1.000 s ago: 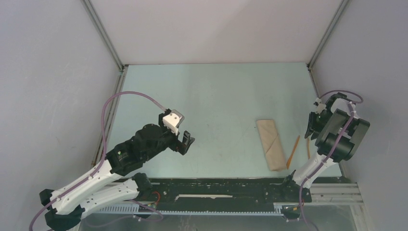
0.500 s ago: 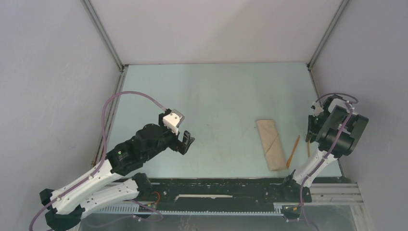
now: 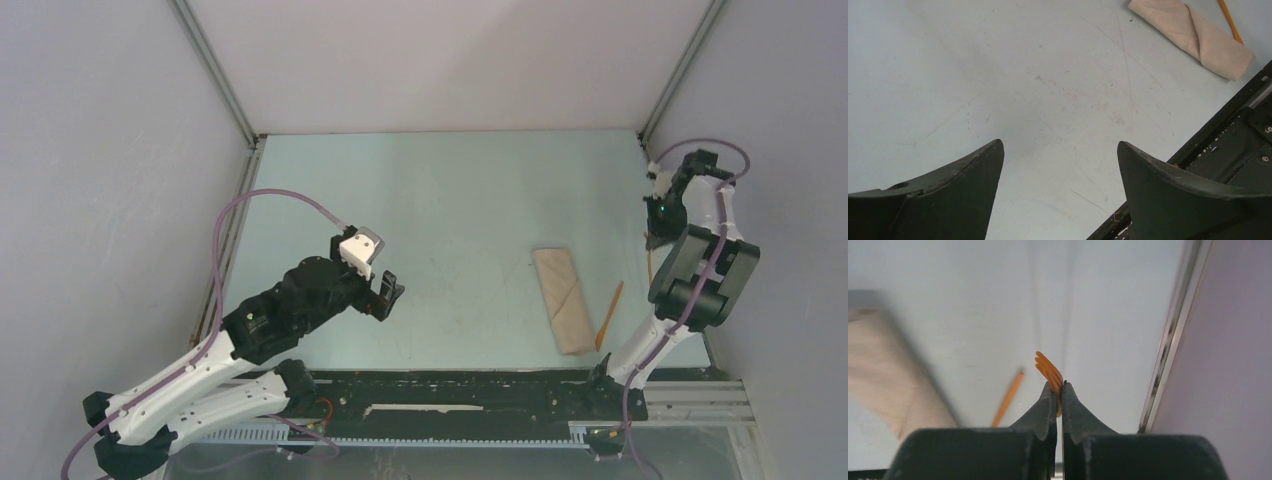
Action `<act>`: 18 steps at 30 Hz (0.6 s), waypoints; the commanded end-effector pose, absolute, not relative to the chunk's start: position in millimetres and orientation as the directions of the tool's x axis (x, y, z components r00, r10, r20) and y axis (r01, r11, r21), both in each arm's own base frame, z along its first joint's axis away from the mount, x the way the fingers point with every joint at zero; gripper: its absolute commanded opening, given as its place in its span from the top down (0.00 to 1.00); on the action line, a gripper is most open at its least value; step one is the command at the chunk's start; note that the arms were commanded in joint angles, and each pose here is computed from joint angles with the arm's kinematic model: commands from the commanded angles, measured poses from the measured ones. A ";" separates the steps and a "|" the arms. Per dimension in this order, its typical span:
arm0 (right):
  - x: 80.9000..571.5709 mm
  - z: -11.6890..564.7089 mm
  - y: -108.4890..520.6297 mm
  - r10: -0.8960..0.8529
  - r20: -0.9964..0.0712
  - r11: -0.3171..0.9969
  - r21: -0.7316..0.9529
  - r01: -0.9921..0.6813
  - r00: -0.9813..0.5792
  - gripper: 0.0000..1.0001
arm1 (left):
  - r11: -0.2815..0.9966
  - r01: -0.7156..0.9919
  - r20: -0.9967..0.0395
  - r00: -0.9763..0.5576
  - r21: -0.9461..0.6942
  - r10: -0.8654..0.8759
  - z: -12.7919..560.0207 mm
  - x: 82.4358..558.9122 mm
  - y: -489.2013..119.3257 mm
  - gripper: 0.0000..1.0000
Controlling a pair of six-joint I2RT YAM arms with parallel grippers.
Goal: Fold the napkin into a case and place the utensils inside
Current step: Pick up the fork from the corner of the board, then insert the fork into the folded napkin.
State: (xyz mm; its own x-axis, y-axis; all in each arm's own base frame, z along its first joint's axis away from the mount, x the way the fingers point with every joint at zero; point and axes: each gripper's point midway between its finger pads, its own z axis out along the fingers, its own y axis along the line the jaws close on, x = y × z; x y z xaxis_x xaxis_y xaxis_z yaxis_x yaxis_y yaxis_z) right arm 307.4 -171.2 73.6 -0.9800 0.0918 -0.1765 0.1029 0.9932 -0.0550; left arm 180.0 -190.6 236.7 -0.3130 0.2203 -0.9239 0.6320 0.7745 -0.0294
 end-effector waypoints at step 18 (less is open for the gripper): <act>399.6 132.6 -6.0 0.098 -0.548 0.419 0.780 -0.465 -0.831 1.00 | 0.767 0.641 -0.915 -0.321 -0.021 0.244 230.4 183.8 -197.1 0.10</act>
State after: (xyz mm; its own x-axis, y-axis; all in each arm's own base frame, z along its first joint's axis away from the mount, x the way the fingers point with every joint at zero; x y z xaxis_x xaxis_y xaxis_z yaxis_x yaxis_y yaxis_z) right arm 407.7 -27.4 126.7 -0.8197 0.0243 -0.5722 -0.4689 0.5451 0.6949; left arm 181.2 -194.7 228.5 -0.3320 0.2452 -0.9109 0.6371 0.7704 -0.0248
